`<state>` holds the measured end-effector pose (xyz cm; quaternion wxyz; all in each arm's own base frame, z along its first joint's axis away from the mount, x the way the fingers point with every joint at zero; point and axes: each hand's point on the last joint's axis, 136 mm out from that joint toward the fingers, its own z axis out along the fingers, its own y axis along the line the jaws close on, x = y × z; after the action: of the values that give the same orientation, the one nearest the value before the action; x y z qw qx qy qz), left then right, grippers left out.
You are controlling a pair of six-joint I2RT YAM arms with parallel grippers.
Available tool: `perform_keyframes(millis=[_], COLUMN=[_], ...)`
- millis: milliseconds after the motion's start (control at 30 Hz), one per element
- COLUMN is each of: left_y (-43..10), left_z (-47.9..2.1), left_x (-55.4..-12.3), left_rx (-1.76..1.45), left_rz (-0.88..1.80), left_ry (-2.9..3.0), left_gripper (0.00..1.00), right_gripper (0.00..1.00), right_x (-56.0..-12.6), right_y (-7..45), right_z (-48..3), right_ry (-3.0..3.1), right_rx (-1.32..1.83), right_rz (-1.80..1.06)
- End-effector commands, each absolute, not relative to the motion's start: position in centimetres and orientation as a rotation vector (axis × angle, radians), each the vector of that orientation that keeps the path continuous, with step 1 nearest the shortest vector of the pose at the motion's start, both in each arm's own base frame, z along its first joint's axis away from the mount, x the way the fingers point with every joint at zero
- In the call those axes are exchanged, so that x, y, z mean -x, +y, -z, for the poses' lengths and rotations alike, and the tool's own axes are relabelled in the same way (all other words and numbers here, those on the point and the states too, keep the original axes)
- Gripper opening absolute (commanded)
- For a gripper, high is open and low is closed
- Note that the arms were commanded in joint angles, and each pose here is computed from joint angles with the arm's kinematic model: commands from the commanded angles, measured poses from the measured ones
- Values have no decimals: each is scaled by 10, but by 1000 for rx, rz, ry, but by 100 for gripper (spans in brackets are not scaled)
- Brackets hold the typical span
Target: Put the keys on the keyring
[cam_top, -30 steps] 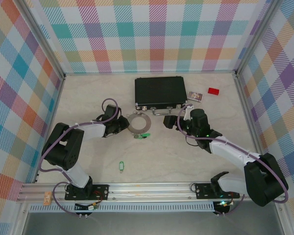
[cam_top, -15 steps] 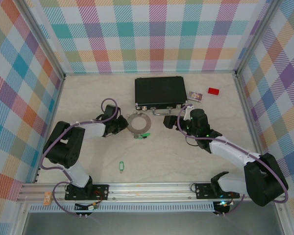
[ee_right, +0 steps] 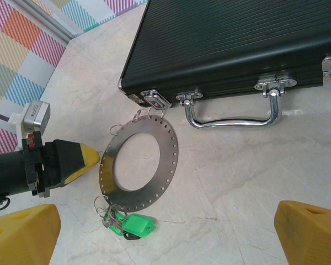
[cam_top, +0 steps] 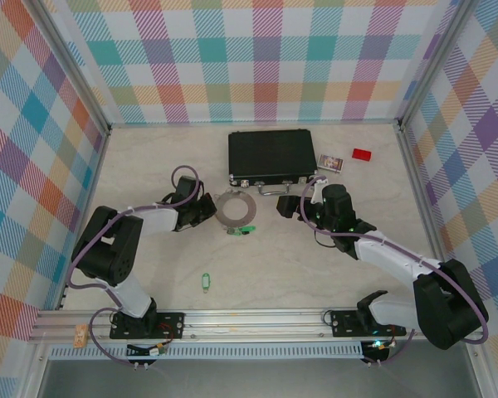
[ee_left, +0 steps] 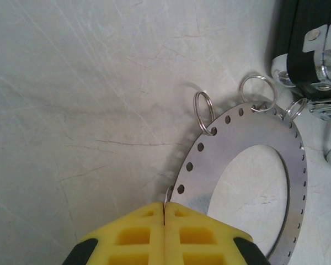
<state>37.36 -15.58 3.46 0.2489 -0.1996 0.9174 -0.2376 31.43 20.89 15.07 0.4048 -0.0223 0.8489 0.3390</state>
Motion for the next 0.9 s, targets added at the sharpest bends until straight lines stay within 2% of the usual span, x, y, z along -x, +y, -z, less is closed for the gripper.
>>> perform_keyframes(millis=[0,533,867], left_y=[-154,-167,-206], left_z=[-55,-142,-208], left_x=[-375,-360,-342], left_rx=[505,128,-252], left_rz=[654,407,353], left_ry=[2477,2400,2232], left_gripper=[0,0,0], right_gripper=[99,99,99], right_x=[-316,-313,-310], right_y=[216,212,206], right_z=[-166,-175,-184], right_ry=[2111,2077,2029], right_rx=[79,73,64], right_rz=[-882,-879,-872])
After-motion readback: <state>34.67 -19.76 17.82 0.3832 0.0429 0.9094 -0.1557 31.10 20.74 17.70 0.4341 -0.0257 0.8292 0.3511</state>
